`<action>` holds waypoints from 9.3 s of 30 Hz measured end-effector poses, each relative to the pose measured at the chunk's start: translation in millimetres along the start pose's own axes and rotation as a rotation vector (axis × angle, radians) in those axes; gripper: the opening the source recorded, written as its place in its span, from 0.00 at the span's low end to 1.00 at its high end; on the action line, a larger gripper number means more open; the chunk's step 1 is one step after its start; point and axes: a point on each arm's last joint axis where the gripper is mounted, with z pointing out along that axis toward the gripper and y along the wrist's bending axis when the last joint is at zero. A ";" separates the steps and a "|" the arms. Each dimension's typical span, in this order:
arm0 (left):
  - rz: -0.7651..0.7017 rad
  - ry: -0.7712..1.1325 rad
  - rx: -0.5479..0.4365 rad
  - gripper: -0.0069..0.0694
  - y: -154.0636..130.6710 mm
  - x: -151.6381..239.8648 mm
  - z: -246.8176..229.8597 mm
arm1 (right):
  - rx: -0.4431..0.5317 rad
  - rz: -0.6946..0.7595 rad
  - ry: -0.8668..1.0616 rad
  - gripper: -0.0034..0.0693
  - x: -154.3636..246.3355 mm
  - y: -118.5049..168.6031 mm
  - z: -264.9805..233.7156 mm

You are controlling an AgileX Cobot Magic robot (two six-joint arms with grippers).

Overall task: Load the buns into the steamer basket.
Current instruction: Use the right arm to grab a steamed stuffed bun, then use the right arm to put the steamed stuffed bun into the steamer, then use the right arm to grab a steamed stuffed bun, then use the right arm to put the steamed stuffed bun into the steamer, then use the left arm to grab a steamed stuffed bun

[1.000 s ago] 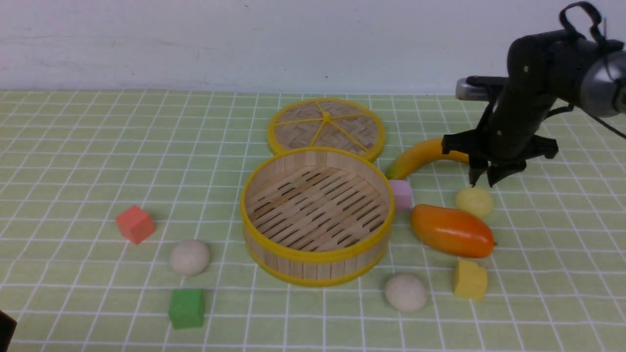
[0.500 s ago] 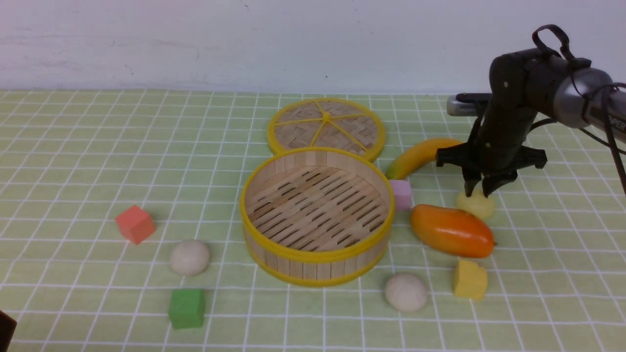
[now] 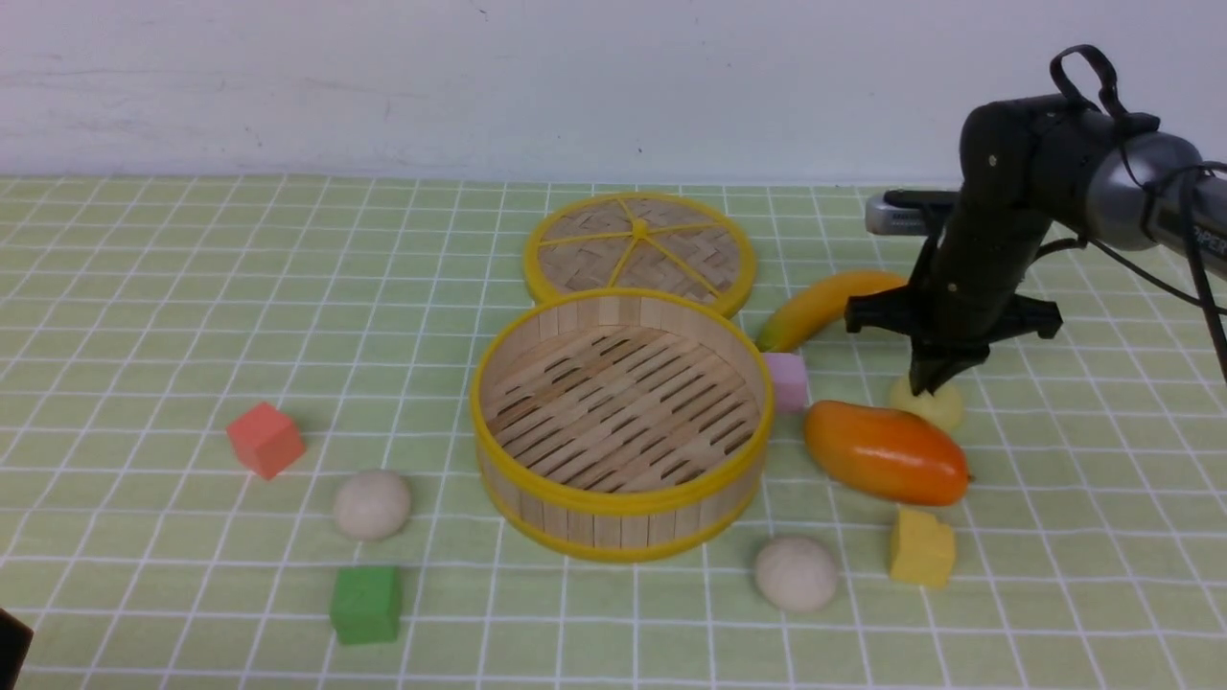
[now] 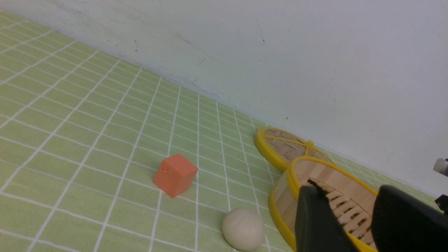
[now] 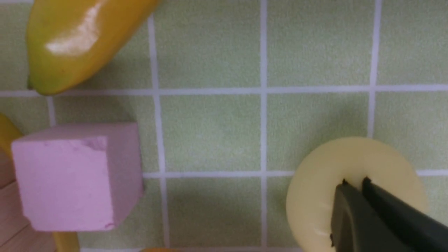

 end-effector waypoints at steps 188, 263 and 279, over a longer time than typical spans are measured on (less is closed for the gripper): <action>0.072 0.670 -0.168 0.40 -70.8 -114.9 145.7 | -0.298 -0.338 -0.946 0.02 355.7 -59.2 -207.7; 0.212 1.298 -0.413 0.40 -32.6 47.4 325.2 | 0.111 0.094 -1.027 0.11 409.4 -113.6 -92.2; 0.276 1.343 -0.368 0.12 -28.6 57.2 327.1 | 0.111 0.094 -1.027 0.14 409.4 -113.6 -92.2</action>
